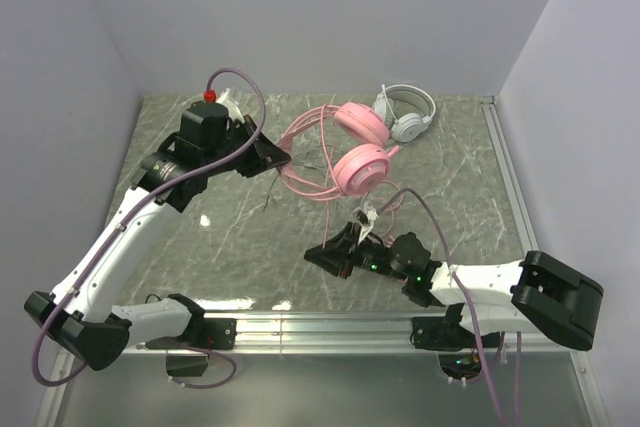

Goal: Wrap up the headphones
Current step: Wrap the headphone cable with the right arm

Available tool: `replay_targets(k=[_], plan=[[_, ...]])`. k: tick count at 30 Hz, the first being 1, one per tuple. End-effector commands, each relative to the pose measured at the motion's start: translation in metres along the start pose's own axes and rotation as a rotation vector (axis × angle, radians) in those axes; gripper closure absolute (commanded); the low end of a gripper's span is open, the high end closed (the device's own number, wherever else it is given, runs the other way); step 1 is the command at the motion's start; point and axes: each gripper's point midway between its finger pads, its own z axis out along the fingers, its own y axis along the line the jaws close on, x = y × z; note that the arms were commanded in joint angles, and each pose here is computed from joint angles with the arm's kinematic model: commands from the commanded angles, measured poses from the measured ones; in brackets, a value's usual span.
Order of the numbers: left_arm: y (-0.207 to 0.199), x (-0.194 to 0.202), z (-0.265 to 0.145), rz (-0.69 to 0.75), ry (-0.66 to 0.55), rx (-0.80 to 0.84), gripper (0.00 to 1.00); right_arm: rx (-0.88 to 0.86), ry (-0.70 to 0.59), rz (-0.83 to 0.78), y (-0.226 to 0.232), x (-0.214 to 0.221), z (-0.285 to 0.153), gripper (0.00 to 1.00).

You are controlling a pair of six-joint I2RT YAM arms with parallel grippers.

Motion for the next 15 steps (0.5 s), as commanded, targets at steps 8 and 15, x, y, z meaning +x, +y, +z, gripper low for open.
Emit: replay_targets(k=[8, 15], plan=[[-0.031, -0.043, -0.004, -0.009, -0.160, 0.071, 1.00, -0.170, -0.041, -0.044, 0.067, -0.006, 0.000, 0.78], [-0.019, -0.044, 0.004, 0.000, -0.158, 0.025, 1.00, -0.236, -0.097, -0.015, 0.091, -0.017, -0.014, 0.80]])
